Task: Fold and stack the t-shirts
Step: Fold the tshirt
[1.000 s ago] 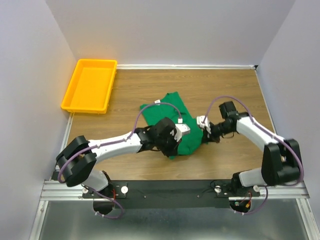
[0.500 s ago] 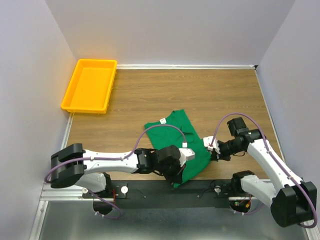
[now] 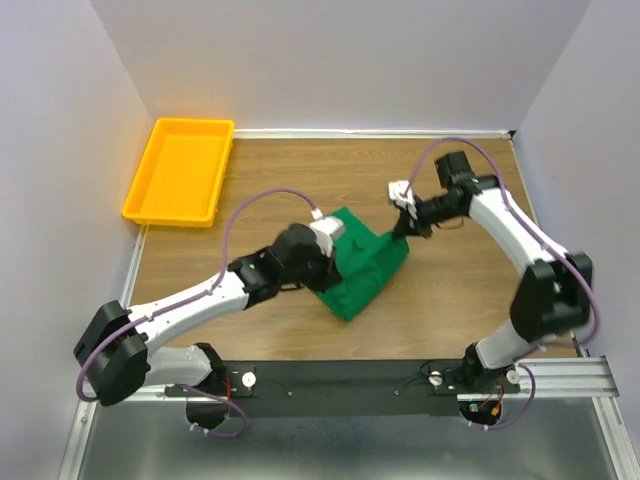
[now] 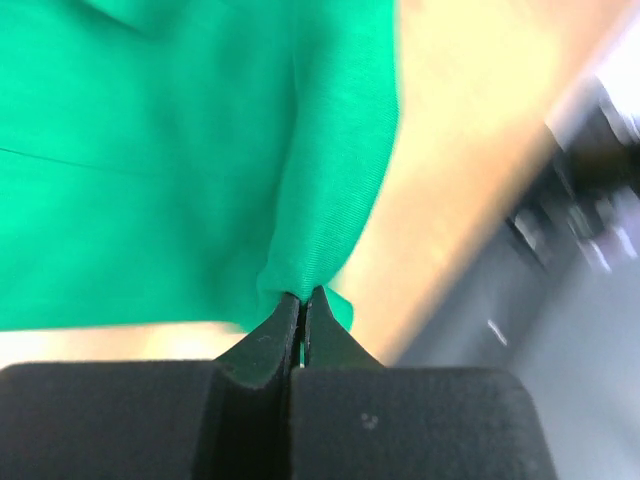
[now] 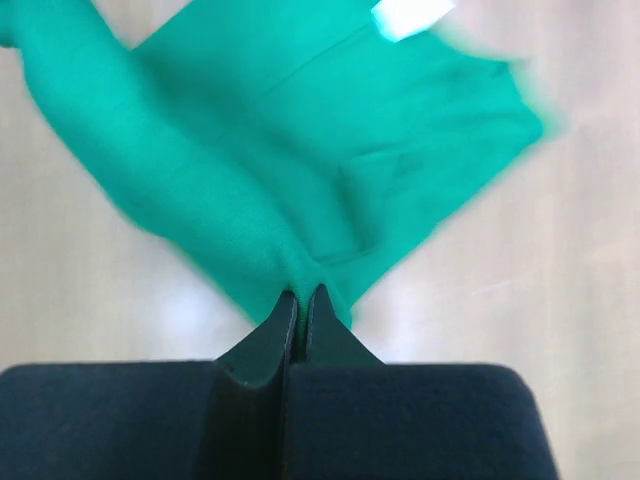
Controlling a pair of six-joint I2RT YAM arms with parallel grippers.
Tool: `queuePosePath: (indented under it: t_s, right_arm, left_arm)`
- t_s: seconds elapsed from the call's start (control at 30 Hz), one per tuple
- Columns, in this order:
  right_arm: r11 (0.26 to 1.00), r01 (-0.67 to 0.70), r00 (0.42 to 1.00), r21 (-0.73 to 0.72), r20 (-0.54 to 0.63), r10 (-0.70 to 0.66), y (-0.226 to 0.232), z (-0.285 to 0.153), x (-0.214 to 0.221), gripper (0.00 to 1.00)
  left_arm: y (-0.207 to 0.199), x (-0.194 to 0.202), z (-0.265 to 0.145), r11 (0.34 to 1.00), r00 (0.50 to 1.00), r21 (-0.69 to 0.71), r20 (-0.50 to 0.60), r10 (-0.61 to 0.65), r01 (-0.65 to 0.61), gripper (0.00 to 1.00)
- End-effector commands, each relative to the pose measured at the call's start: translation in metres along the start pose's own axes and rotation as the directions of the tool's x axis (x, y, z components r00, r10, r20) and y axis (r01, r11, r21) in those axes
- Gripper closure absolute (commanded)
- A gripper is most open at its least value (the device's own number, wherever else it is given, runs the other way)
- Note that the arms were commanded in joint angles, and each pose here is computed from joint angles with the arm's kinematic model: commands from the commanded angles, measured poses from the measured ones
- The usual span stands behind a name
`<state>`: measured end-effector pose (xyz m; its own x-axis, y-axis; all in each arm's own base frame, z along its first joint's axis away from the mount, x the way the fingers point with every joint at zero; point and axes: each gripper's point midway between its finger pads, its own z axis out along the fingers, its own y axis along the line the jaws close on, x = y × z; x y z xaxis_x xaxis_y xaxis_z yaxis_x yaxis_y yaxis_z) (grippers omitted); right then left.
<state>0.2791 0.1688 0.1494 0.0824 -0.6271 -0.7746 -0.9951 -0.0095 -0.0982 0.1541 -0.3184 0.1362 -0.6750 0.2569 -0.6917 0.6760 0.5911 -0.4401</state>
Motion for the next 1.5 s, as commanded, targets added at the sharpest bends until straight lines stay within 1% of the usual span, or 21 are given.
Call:
queuePosePath:
  t_s: [0.0,0.03,0.07,0.1,0.13,0.17,0.2,0.3,0.37,0.4,0.43,0.5,0.53,0.63,0.67,0.8,1.03,1.2,1.33,1.47]
  right_arm:
    - [1.0,-0.016,0.992,-0.024,0.125,0.019,-0.065,0.034,-0.027,0.99]
    - [1.0,0.016,0.991,-0.008,0.133,-0.015,-0.086,0.038,-0.038,1.0]
    - [0.999,-0.011,0.993,-0.046,0.12,0.016,-0.095,0.06,-0.026,0.99]
    - [0.998,-0.013,0.993,-0.056,0.113,0.019,-0.103,0.071,-0.024,0.99]
    - [0.999,0.025,0.993,-0.03,0.119,-0.021,-0.122,0.072,-0.035,0.99]
    - [0.999,0.026,0.993,-0.031,0.117,-0.022,-0.13,0.079,-0.035,0.99]
    - [0.997,-0.015,0.994,-0.07,0.105,0.022,-0.133,0.102,-0.02,1.0]
    - [0.998,-0.009,0.993,-0.07,0.117,0.017,-0.154,0.122,-0.027,1.0]
    - [0.997,-0.001,0.992,-0.073,0.124,0.01,-0.16,0.131,-0.028,0.99]
    - [0.998,0.016,0.991,-0.066,0.133,-0.007,-0.164,0.132,-0.036,0.99]
    - [0.997,0.015,0.991,-0.072,0.135,-0.005,-0.165,0.137,-0.034,0.99]
    - [0.996,0.029,0.99,-0.082,0.141,-0.018,-0.163,0.143,-0.039,1.0]
    - [0.996,0.039,0.99,-0.081,0.141,-0.027,-0.164,0.146,-0.041,1.0]
    - [0.994,0.057,0.988,-0.091,0.147,-0.043,-0.16,0.156,-0.049,0.99]
    - [0.994,0.057,0.989,-0.093,0.145,-0.043,-0.161,0.161,-0.048,0.99]
    - [0.992,0.048,0.991,-0.113,0.129,-0.033,-0.152,0.182,-0.053,0.99]
    - [0.997,-0.03,0.994,-0.065,0.098,0.036,-0.166,0.198,-0.045,0.99]
    - [0.997,-0.071,0.993,-0.031,0.09,0.074,-0.174,0.203,-0.043,0.99]
    - [0.996,-0.093,0.991,-0.009,0.094,0.094,-0.178,0.209,-0.045,1.0]
    - [0.994,-0.113,0.988,0.012,0.108,0.111,-0.183,0.212,-0.05,0.99]
  left_arm:
    - [0.07,-0.049,-0.005,0.988,0.995,-0.15,0.084,0.059,-0.046,1.0]
    - [0.079,-0.051,-0.002,0.987,0.995,-0.156,0.078,0.054,-0.041,1.0]
    - [0.101,-0.059,0.001,0.982,0.996,-0.188,0.073,0.042,-0.027,1.0]
    - [0.107,-0.061,0.003,0.982,0.997,-0.19,0.068,0.033,-0.019,1.0]
    - [0.112,-0.065,0.005,0.981,0.997,-0.191,0.066,0.027,-0.014,1.0]
    - [0.119,-0.066,0.006,0.98,0.998,-0.201,0.058,0.019,-0.007,1.0]
    - [0.128,-0.062,0.009,0.978,0.999,-0.211,0.042,-0.002,0.01,1.0]
    - [0.129,-0.06,0.005,0.975,0.999,-0.219,0.037,-0.033,0.04,1.0]
    - [0.132,-0.053,-0.002,0.969,0.998,-0.24,0.028,-0.06,0.065,1.0]
    - [0.131,-0.053,-0.005,0.967,0.997,-0.244,0.036,-0.068,0.075,1.0]
    - [0.126,-0.059,-0.014,0.966,0.995,-0.242,0.067,-0.079,0.093,1.0]
    - [0.127,-0.055,-0.022,0.959,0.991,-0.256,0.085,-0.104,0.123,1.0]
    - [0.124,-0.058,-0.027,0.956,0.986,-0.252,0.113,-0.125,0.15,1.0]
    - [0.125,-0.05,-0.033,0.946,0.976,-0.252,0.136,-0.171,0.201,1.0]
    - [0.128,-0.041,-0.032,0.936,0.968,-0.257,0.135,-0.211,0.239,1.0]
    - [0.133,-0.029,-0.033,0.917,0.952,-0.264,0.152,-0.267,0.299,1.0]
    - [0.152,-0.016,-0.031,0.88,0.938,-0.324,0.147,-0.315,0.347,1.0]
    - [0.174,-0.014,-0.043,0.828,0.917,-0.395,0.194,-0.348,0.398,1.0]
    - [0.188,-0.017,-0.052,0.8,0.892,-0.399,0.257,-0.371,0.448,1.0]
    - [0.193,-0.012,-0.048,0.798,0.889,-0.395,0.253,-0.383,0.456,1.0]
